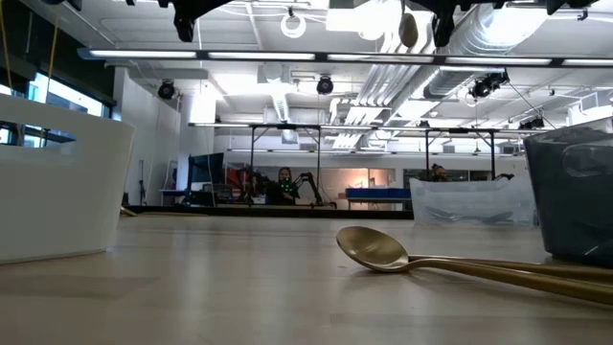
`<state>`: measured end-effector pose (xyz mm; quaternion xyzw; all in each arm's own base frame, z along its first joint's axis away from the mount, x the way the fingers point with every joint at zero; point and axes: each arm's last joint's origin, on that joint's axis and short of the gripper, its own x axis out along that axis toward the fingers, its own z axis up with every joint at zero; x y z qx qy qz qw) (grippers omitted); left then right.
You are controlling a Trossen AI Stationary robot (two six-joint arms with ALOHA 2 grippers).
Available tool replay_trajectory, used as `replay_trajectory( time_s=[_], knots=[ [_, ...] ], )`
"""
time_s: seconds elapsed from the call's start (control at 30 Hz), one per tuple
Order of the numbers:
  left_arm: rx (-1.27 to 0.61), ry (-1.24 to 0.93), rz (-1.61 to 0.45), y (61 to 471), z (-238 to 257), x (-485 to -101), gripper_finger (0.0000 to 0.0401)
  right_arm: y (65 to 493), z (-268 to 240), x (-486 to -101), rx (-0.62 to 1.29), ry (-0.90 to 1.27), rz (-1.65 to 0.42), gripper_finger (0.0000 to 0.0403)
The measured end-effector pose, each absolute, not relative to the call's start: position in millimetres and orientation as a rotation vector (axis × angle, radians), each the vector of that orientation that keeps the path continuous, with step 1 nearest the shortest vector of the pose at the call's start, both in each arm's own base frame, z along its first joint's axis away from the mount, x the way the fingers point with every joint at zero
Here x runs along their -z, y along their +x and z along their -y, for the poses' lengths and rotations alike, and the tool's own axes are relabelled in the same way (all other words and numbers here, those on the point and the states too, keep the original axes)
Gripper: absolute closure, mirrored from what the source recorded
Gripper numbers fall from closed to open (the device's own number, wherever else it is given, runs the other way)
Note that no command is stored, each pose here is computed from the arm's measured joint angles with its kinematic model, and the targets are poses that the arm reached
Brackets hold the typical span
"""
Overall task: Sort silverware by color (type)
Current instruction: Put the gold spoon into the white bin
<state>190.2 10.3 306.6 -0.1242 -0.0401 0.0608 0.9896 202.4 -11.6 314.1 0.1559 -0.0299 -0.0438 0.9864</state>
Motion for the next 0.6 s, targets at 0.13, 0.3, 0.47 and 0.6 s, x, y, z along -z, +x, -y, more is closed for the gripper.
replay_trajectory(
  time_s=[0.13, 0.3, 0.47, 0.6],
  knots=[
    [-0.123, -0.242, 0.079, 190.2, -10.4, -306.5, 0.0247, 202.4, 11.6, -314.2, 0.088, 0.313, 0.060, 0.0397],
    [-0.119, -0.262, 0.107, 193.2, -10.5, -308.0, 0.0247, 206.3, 11.8, -313.8, 0.086, 0.313, 0.072, 0.0397],
    [-0.132, -0.278, 0.065, 207.2, -11.3, -298.6, 0.0247, 226.5, 12.8, -306.8, 0.087, 0.313, 0.063, 0.0397],
    [-0.135, -0.286, 0.029, 223.3, -11.9, -296.9, 0.0247, 255.7, 13.3, -312.3, 0.058, 0.277, 0.048, 0.0397]
  ],
)
